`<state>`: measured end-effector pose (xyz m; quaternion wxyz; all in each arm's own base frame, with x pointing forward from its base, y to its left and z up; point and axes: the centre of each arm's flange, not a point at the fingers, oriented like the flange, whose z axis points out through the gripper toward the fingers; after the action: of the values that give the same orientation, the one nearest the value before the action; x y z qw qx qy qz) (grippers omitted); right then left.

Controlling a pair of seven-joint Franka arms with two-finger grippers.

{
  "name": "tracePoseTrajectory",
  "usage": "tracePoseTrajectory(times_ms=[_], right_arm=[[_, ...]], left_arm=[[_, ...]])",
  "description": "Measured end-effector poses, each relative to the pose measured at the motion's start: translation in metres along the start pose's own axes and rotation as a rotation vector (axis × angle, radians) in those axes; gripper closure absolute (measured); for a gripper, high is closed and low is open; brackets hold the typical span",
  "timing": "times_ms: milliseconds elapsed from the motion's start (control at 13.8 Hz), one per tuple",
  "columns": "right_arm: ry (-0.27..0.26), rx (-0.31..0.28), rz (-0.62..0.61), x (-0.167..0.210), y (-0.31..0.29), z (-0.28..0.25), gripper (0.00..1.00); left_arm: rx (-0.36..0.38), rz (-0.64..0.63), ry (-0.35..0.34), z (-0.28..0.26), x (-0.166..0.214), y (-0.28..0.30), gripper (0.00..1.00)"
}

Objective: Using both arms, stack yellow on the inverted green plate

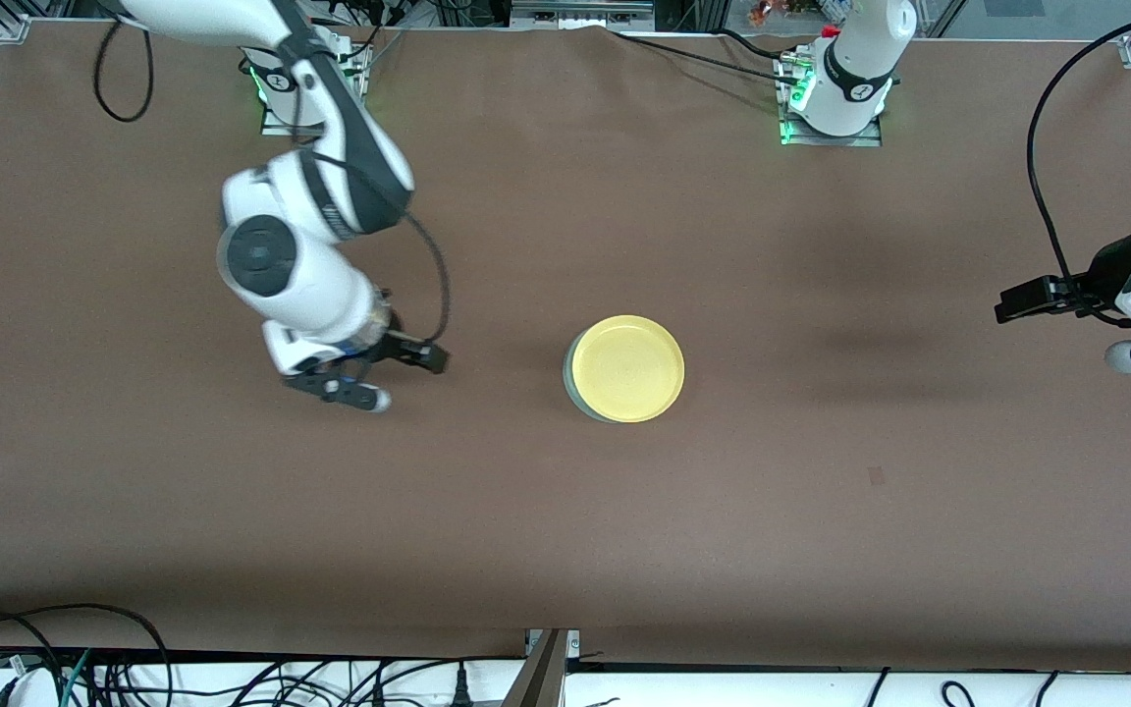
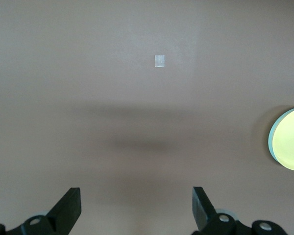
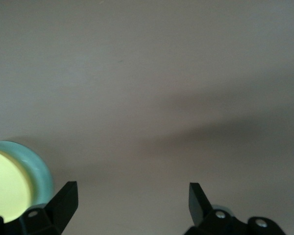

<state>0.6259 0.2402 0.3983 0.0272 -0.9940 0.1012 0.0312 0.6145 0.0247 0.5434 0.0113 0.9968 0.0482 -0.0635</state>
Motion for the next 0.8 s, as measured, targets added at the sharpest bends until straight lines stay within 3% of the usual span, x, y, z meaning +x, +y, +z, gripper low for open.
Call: tracePoseTrajectory(times_ms=[145,363,581,799], right_arm=[[-0.008,-0.027,-0.103,0.015,0.056,-0.037,0.0],[-0.034,-0.037,-0.153,0.019,0.131,-0.093,0.0],[-0.041,-0.033,-0.172,0.011,0.168,-0.14,0.0],[-0.052,-0.083,-0.192,-0.007,0.191,-0.161,0.0]], left_arm=[[0.0,0.002,0.0,0.0,0.0,0.001,0.0],[0.0,0.004,0.0,0.0,0.0,0.002,0.0],[0.0,0.004,0.0,0.0,0.0,0.002,0.0],[0.0,0.004,0.0,0.0,0.0,0.002,0.0]])
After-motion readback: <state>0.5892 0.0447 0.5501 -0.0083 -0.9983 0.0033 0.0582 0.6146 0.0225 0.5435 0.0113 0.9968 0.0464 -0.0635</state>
